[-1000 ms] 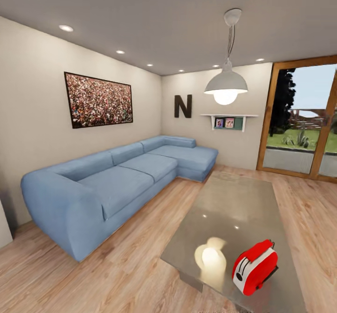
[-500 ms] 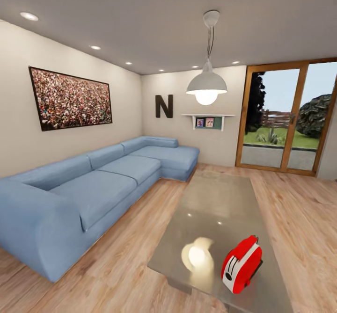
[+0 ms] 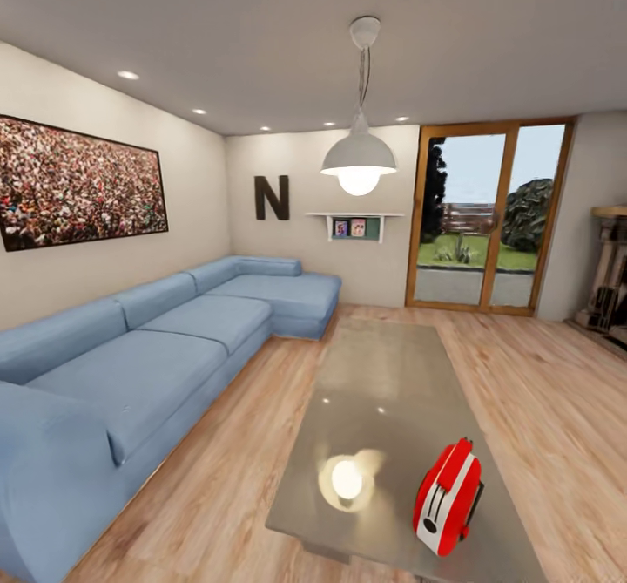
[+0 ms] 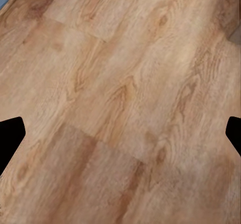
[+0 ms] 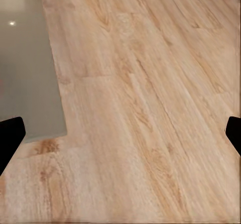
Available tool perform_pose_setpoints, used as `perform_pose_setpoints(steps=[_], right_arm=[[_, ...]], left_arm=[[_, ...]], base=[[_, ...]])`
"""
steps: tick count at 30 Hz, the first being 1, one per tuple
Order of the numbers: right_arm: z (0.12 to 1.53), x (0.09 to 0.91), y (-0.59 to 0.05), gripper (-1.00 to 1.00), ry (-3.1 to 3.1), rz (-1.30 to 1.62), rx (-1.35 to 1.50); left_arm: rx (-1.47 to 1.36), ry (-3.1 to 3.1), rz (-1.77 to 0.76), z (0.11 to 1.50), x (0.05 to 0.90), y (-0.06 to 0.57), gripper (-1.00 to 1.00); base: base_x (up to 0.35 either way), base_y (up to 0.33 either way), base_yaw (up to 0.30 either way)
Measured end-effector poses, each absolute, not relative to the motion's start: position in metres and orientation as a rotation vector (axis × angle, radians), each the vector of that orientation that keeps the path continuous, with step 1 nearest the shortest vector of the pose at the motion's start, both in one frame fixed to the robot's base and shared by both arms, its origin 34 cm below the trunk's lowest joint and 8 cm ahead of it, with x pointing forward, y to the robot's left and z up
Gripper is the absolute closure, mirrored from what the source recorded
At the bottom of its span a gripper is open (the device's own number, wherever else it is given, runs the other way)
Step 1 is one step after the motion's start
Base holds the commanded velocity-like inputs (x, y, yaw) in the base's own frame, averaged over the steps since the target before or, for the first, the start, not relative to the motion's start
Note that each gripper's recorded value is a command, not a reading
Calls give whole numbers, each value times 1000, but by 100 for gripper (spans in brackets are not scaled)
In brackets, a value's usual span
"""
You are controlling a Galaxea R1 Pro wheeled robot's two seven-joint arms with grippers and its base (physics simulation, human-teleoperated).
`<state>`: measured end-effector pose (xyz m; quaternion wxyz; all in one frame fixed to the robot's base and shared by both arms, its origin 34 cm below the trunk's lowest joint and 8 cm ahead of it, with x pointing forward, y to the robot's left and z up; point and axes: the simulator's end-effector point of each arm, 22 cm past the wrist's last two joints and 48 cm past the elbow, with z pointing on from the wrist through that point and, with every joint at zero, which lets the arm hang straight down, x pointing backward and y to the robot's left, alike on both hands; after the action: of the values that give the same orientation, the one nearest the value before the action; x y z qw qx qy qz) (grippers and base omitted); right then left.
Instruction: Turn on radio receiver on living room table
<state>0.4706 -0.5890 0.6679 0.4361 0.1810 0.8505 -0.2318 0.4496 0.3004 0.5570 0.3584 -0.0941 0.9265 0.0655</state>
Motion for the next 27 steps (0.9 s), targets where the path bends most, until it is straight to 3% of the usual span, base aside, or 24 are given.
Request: perform_pose_setpoints(steps=[11,27], right_arm=[[668,471,-589,-100,2116,-579,449],[668,471,-589,-100,2117,-580,442]], left_arm=[[-243,2391,170,557,449,300,-100],[-243,2392,170,557,449,301,-100]], base=[[95,302,-279],[244,217,-279]])
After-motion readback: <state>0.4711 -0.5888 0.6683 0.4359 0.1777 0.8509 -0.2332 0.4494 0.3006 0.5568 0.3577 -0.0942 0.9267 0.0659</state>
